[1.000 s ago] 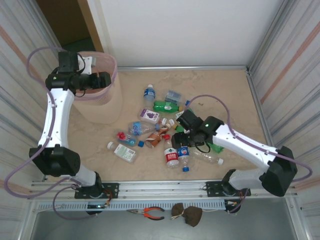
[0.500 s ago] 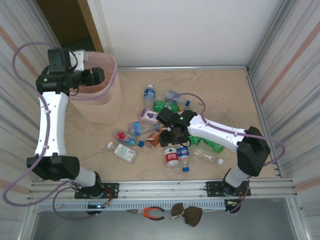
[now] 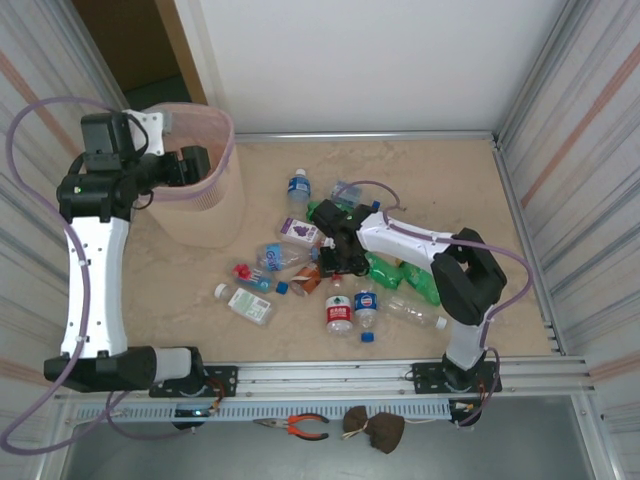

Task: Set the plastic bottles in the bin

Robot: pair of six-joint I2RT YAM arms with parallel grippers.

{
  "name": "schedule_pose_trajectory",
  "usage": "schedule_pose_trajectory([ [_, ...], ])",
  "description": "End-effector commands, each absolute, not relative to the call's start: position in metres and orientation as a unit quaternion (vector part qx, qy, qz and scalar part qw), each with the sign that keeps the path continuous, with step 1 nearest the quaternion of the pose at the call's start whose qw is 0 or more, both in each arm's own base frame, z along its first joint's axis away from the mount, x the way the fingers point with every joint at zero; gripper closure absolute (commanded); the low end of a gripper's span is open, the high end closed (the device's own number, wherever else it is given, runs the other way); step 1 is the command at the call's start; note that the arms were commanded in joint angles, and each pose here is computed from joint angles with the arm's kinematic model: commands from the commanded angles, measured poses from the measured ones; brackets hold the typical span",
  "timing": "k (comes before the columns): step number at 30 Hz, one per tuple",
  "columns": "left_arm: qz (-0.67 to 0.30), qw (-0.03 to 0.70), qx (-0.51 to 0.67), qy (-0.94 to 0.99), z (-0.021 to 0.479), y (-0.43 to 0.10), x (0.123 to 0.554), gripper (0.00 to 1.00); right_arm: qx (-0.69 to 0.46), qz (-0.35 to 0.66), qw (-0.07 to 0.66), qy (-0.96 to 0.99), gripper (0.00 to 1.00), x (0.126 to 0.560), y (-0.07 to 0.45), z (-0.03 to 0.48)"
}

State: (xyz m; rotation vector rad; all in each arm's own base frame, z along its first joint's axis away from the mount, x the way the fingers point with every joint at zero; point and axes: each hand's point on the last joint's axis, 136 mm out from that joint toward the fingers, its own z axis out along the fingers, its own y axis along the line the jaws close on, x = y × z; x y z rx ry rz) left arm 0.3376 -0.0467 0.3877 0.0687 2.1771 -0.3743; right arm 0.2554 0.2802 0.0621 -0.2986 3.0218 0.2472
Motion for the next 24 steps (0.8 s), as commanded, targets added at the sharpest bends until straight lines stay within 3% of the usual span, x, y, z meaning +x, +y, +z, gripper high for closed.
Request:
schedule_pose_trajectory([
  [1, -0.173, 0.444, 0.034, 0.879, 0.384, -0.058, 0.329, 0.19, -0.114, 0.084, 0.034, 0.989, 0.45, 0.257, 0.286, 0.056],
  [15, -0.183, 0.431, 0.047, 0.882, 0.374, -0.077, 0.322, 0.19, -0.093, 0.068, 0.011, 0.993, 0.46, 0.258, 0.286, 0.033],
  [24, -0.187, 0.429, 0.053, 0.882, 0.372, -0.085, 0.323, 0.20, -0.090, 0.068, 0.009, 0.994, 0.52, 0.257, 0.286, 0.030],
])
